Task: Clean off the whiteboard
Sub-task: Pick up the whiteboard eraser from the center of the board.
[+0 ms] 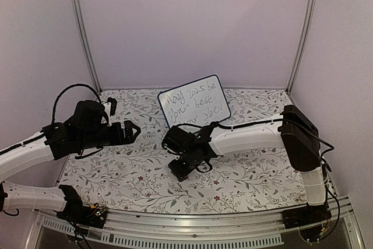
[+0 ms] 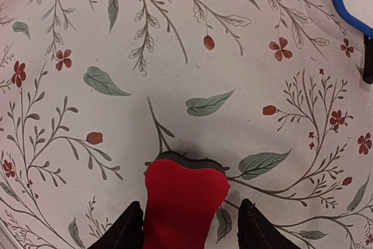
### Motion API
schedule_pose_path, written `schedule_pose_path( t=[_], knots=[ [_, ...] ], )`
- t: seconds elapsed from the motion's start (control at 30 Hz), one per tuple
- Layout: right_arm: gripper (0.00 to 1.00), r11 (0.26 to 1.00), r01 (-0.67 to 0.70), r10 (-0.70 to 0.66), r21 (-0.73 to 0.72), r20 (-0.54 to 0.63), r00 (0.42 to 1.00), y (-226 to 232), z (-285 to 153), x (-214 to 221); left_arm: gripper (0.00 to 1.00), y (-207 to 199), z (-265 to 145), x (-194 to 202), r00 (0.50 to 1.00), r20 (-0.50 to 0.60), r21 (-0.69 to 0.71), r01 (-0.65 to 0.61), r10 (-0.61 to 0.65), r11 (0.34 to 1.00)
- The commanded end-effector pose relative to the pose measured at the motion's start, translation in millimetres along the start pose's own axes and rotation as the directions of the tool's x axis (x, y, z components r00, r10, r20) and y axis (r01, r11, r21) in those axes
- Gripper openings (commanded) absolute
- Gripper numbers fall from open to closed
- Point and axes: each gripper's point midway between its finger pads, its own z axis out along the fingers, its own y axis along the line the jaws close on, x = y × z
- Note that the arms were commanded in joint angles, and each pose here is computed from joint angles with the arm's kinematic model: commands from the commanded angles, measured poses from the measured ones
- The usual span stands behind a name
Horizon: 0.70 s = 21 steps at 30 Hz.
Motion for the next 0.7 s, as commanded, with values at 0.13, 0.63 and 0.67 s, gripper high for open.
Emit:
schedule_pose_path(
  t=[0.13,0.63,0.67],
  knots=[
    [0.47,1.0,0.011,-0.011,0.012,-0.018,1.0,8.5,5.4,2.0,1.0,5.6,3.9,2.6,1.0,0.009,-0.001,0.008,-0.008,1.0],
    [0.47,1.0,0.014,-0.014,0.007,-0.026,1.0,13.5,3.8,2.4,1.0,9.9,3.3,3.8,1.0,0.016,-0.015,0.006,-0.006,1.0],
    [0.46,1.0,0.014,-0.013,0.009,-0.025,1.0,13.1,3.7,2.1,1.0,10.3,3.6,4.5,1.0,0.015,-0.015,0.005,-0.005,1.0]
  ],
)
